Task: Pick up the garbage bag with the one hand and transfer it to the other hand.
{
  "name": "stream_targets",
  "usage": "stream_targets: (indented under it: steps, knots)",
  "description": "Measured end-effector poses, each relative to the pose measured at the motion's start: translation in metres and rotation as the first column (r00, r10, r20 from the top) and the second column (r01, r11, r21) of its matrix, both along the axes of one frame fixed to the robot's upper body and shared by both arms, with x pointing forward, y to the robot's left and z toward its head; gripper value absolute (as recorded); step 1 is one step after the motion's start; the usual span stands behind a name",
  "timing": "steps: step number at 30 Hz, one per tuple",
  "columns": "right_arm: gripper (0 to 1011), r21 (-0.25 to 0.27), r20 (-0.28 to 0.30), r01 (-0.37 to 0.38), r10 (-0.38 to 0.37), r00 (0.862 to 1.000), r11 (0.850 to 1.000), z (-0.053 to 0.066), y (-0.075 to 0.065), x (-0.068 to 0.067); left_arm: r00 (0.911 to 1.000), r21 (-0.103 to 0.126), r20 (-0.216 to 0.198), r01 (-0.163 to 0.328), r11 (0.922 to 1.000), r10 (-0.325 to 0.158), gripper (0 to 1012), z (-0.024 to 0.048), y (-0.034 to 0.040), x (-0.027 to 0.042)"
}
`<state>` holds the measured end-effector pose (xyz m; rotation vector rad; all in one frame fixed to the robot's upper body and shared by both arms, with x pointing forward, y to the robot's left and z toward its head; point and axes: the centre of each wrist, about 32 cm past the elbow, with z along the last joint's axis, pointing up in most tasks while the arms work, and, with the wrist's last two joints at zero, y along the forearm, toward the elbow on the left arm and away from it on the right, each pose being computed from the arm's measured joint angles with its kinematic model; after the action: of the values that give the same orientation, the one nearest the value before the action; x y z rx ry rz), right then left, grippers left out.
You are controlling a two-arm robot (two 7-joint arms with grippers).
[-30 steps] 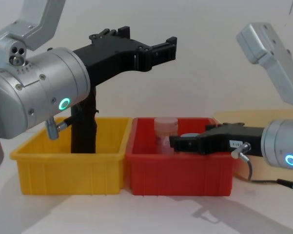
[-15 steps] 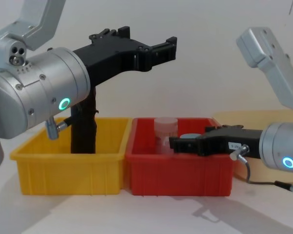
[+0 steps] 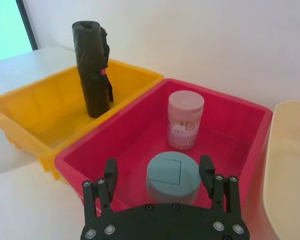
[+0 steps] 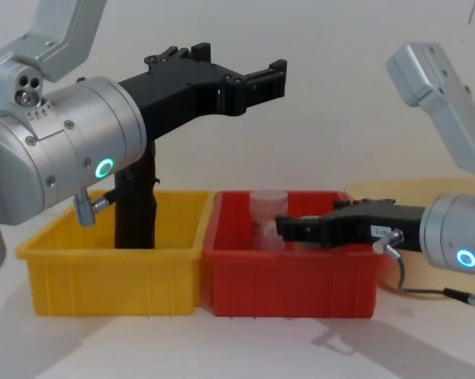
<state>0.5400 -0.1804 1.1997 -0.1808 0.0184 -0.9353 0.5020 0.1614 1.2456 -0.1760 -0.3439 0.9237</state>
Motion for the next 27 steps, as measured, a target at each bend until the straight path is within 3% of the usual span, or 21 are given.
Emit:
stream_targets:
  steps: [14,27]
  knots:
    - [1002,0.016,0.018,0.002,-0.002,1.000,1.000,0.0040,-0.0025,0.0026,1.0000,0.000,0.000,0.000,1.0000,0.000,1001,0.0000,0.0000,0.0000]
    - [1001,0.010,0.010,0.007,-0.007,1.000,1.000,-0.0006,-0.0032,0.0057,1.0000,0.000,0.000,0.000,1.0000,0.000,1001,0.0000,0.0000,0.0000]
